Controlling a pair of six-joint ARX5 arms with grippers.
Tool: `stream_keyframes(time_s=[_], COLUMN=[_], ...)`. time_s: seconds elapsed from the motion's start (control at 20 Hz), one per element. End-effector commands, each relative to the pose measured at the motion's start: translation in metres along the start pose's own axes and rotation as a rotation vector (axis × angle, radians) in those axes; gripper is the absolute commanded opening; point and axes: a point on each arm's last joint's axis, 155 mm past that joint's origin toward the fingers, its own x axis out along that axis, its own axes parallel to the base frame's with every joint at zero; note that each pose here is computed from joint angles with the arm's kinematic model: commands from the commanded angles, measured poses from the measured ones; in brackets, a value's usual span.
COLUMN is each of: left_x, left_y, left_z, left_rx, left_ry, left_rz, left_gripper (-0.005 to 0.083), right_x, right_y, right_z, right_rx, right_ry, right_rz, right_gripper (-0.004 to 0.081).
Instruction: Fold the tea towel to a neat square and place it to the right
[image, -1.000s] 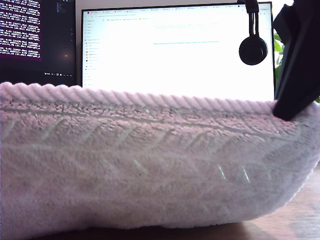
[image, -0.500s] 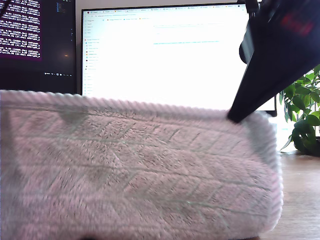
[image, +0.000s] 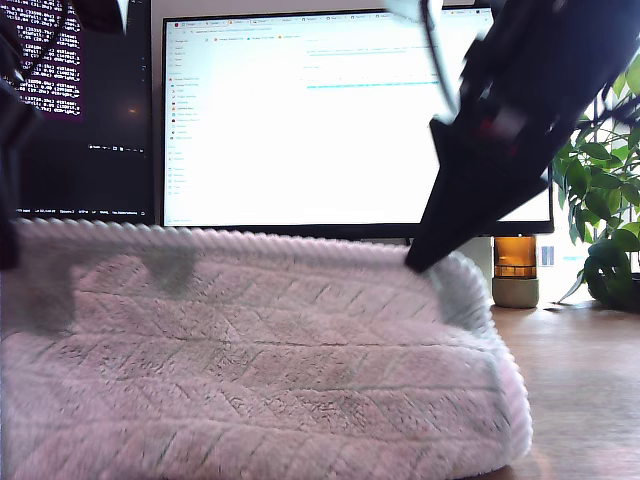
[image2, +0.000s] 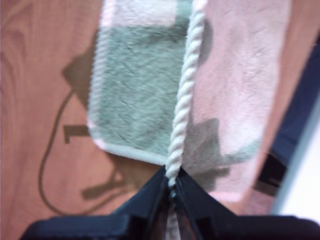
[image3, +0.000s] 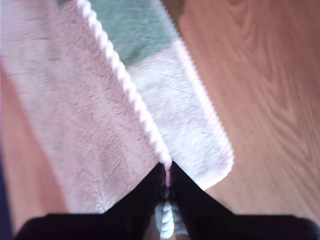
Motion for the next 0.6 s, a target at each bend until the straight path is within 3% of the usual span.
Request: stream_keyframes(time_s=[0.0, 0.3, 0.55], left_x=[0.010, 0.030, 0.046], left_y=[0.005, 0.025, 0.034], left_z=[-0.006, -0.001, -0.003], left_rx=[0.010, -0.029, -0.044], left_ry=[0.034, 0.034, 0.058], left_rz=[-0.007, 0.010, -0.001], left_gripper=[-0.0024, -0.0024, -0.0024], right_x=[0.009, 0.020, 0.032], right_y=[-0.004, -0.025, -0.030], right_z=[-0.006, -0.001, -0.006], right_rx=[0.009, 0.024, 0.021], right_ry=[0.016, -0.017, -0.006], right_rz=[-0.002, -0.056, -0.052], right_gripper=[-0.0013, -0.0013, -0.0013])
